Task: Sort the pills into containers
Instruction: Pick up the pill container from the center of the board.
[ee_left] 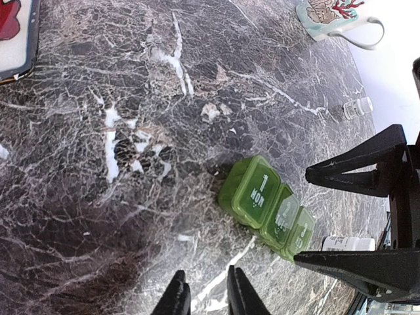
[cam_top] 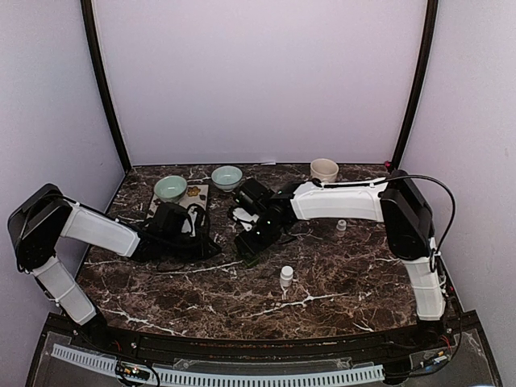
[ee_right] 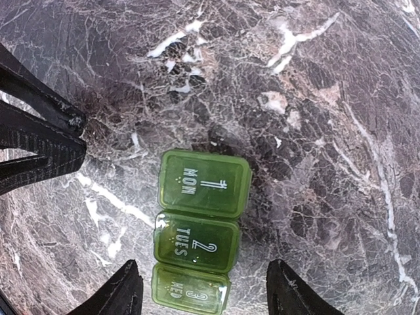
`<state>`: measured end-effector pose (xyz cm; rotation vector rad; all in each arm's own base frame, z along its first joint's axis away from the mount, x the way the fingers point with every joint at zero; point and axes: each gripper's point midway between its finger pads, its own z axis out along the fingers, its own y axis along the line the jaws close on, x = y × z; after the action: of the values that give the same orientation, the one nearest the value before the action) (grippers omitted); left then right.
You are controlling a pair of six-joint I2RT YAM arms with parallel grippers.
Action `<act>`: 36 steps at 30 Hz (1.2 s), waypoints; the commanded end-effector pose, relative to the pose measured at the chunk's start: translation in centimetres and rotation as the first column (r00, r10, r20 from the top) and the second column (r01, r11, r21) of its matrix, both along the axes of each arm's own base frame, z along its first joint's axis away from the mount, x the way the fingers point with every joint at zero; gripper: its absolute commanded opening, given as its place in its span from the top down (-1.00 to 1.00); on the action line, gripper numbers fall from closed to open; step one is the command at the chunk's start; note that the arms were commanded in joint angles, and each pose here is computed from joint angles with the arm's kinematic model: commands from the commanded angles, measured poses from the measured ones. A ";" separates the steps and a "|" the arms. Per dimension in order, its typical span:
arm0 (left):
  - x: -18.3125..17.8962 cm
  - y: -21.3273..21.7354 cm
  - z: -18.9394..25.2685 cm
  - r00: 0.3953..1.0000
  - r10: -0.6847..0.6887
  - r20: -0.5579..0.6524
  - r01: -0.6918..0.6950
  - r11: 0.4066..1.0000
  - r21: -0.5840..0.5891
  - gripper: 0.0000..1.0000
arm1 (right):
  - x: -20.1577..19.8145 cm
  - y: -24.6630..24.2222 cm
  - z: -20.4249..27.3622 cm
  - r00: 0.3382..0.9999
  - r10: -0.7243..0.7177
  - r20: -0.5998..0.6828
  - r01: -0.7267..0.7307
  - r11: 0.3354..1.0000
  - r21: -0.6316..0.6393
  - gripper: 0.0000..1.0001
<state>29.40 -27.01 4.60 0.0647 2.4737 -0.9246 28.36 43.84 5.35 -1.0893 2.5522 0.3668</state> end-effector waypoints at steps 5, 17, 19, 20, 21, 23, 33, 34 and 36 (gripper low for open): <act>0.2 0.2 0.9 1.000 0.017 0.018 -0.016 1.000 -0.026 0.52 | -1.4 0.2 -1.2 0.999 0.032 -0.023 -0.033 0.999 -0.032 -0.32; 0.5 0.0 0.9 1.000 0.025 0.007 -0.025 0.999 -0.043 0.32 | -2.1 -0.4 -3.0 0.998 0.036 -0.045 -0.039 0.997 -0.071 -0.25; 0.5 0.0 0.9 1.000 0.028 0.004 -0.027 0.998 -0.050 0.28 | -2.1 -0.4 -3.2 0.998 0.036 -0.045 -0.039 0.996 -0.074 -0.22; 0.5 0.0 1.0 1.000 0.027 0.003 -0.027 0.998 -0.054 0.26 | -2.1 -0.4 -3.3 0.998 0.036 -0.045 -0.039 0.996 -0.075 -0.19; 0.5 -0.1 1.0 1.000 0.026 0.001 -0.026 0.998 -0.058 0.24 | -2.1 -0.5 -3.5 0.998 0.037 -0.045 -0.040 0.996 -0.079 -0.16; 0.4 -0.2 0.9 1.000 0.023 -0.006 -0.024 0.997 -0.067 0.21 | -2.0 -0.5 -3.6 0.998 0.038 -0.043 -0.042 0.996 -0.082 -0.10; 0.9 0.5 1.0 0.998 0.052 -0.031 -0.056 0.990 -0.129 0.04 | -1.8 -0.1 -1.9 0.999 0.048 -0.017 -0.049 0.998 -0.040 0.25; 1.0 0.5 1.1 0.998 0.054 -0.032 -0.058 0.988 -0.141 0.04 | -1.9 0.1 -1.5 0.998 0.053 -0.016 -0.054 0.998 -0.026 0.26; 1.0 0.6 1.2 0.998 0.054 -0.033 -0.059 0.986 -0.157 0.03 | -2.0 0.5 -0.5 0.998 0.062 -0.019 -0.062 0.998 0.006 0.27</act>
<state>30.32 -26.50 5.34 -0.0520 2.4363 -1.0346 26.84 43.39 2.80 -1.1608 2.5884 0.3202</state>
